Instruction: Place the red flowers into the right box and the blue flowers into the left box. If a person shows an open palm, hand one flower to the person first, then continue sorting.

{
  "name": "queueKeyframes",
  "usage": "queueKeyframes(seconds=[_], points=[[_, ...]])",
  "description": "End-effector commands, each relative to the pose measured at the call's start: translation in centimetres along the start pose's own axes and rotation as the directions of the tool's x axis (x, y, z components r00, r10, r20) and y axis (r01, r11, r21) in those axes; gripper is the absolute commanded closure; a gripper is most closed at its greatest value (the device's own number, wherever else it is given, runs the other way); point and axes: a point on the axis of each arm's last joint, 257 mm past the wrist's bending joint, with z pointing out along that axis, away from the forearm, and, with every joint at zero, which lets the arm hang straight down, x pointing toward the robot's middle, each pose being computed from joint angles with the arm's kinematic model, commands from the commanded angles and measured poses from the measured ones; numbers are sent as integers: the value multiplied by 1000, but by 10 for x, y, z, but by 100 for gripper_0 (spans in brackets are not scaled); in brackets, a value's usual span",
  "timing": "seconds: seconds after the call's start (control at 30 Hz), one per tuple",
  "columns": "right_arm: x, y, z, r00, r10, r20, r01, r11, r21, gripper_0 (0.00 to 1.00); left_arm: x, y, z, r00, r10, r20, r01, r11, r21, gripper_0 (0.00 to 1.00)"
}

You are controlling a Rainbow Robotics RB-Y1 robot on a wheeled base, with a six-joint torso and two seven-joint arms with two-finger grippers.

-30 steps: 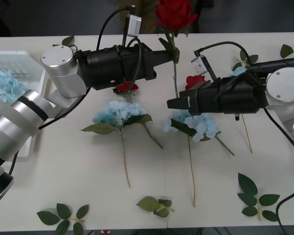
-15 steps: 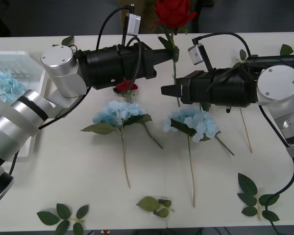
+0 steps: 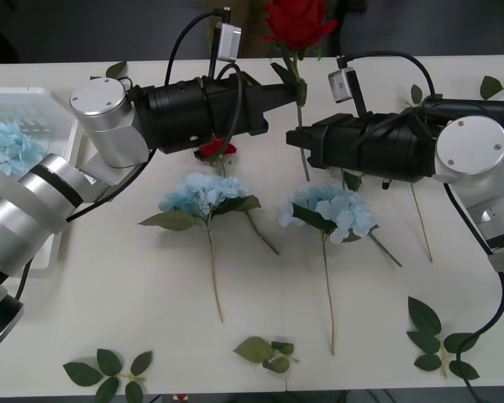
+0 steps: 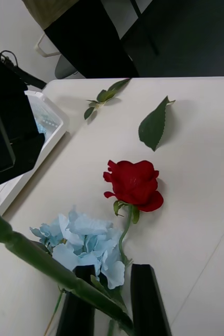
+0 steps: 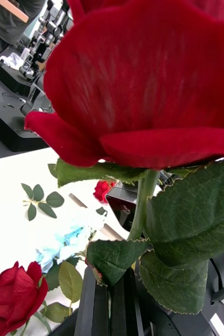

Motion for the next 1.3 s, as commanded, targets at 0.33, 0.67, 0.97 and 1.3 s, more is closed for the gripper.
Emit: queueKeyframes(seconds=[0.33, 0.67, 0.97, 1.3], points=[[-24, 19, 6, 999, -27, 40, 29, 999, -45, 100, -31, -28, 19, 999, 27, 27, -28, 998, 60, 7], [-38, -12, -21, 998, -35, 44, 34, 999, 20, 100, -32, -28, 19, 999, 20, 32, -22, 998, 63, 0], [-51, -113, -145, 984, 169, -52, -160, 977, 142, 100, -32, -27, 18, 999, 19, 31, -21, 998, 60, 0], [-3, -249, -331, 929, 336, -159, -181, 782, 596, 100, -32, -3, -32, 980, -26, -198, 18, 999, -42, 0]])
